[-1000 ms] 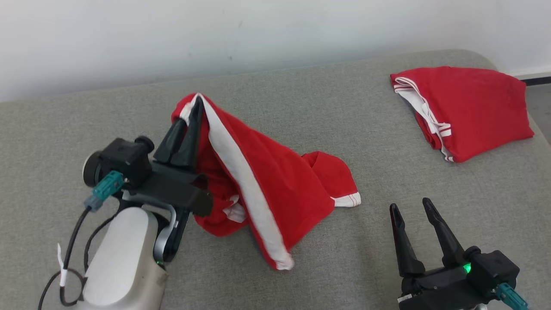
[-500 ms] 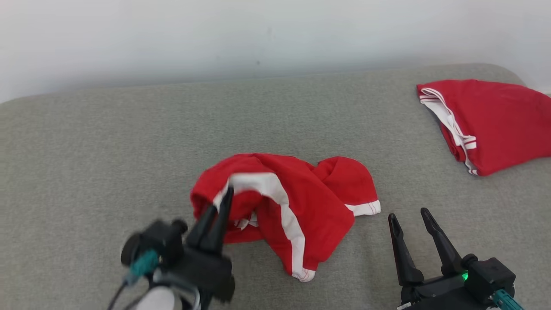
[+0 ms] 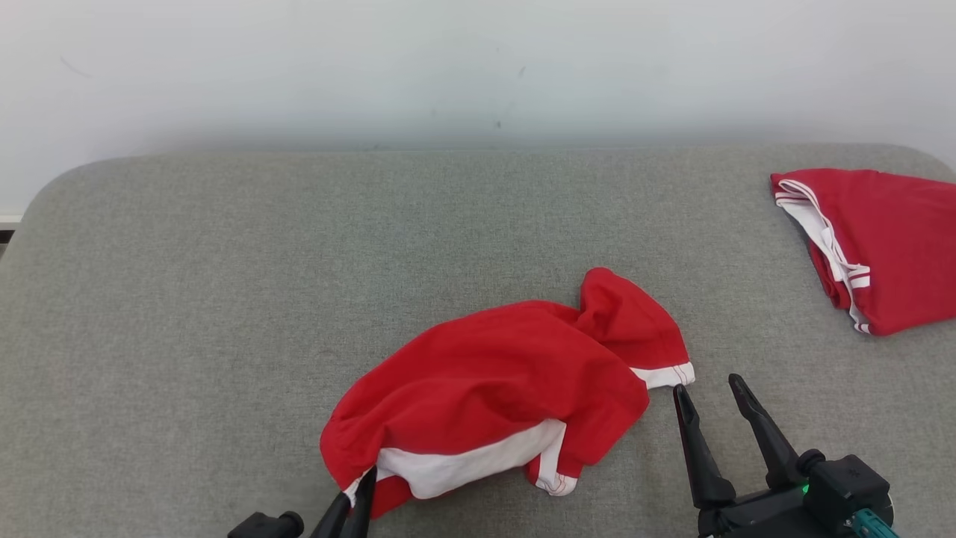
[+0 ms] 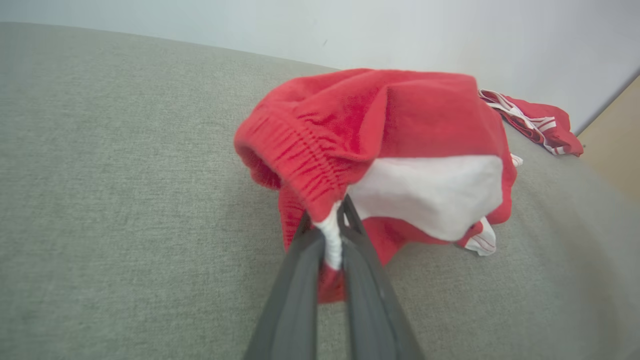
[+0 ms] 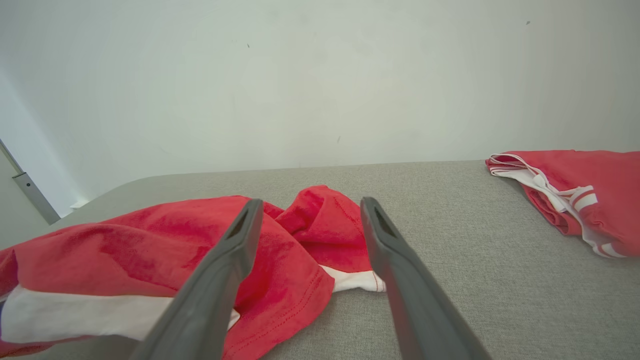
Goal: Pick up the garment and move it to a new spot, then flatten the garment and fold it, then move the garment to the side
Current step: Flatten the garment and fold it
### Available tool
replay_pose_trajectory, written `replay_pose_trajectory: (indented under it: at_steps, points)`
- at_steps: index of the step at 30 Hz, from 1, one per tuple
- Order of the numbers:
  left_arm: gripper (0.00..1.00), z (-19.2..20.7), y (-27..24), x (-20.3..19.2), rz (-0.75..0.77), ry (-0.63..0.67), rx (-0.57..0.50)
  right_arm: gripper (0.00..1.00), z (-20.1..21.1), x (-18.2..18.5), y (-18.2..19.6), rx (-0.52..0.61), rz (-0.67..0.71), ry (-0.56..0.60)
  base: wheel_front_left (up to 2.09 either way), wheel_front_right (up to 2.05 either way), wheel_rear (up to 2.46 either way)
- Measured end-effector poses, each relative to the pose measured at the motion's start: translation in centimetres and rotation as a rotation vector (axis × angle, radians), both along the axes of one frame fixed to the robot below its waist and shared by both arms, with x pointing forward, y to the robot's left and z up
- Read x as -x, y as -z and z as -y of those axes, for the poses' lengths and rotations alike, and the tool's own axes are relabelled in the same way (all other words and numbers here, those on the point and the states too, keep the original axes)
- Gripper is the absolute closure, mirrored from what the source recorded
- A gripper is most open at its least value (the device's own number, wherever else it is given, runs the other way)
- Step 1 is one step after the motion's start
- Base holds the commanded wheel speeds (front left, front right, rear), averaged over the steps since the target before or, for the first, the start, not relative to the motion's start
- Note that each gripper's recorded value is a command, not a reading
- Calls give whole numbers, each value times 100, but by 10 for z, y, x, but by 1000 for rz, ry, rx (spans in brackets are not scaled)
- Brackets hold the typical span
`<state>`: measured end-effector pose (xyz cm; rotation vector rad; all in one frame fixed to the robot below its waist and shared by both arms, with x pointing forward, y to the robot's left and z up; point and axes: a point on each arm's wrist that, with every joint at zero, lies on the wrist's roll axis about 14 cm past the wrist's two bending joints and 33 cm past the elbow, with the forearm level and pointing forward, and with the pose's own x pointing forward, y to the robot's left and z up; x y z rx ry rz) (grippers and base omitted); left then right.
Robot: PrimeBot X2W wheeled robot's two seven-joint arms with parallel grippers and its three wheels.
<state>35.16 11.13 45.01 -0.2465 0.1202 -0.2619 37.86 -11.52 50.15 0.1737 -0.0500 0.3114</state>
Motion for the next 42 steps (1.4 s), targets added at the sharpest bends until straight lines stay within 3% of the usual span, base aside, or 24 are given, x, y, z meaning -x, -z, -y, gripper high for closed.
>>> replay_pose_trajectory:
  at_steps: [1,2,16,25,33,42]
  points:
    - [37,-2,0,1,0,-8,-1,0,0,0,0,0,0,-2,0,0,0]
    - [0,-3,-1,0,4,-13,-1,0,-1,1,-1,-1,1,-3,0,0,0]
    - [0,-61,-49,-1,158,-222,7,0,1,3,-2,0,6,2,0,0,0]
    - [0,-116,-93,-2,296,-407,-84,0,5,6,17,12,-55,13,0,0,0]
    - [0,-119,-89,-1,286,-407,-132,0,7,11,45,24,-144,16,0,0,0]
    - [0,-115,-62,1,202,-380,-142,0,-22,9,74,64,-261,-77,0,0,0]
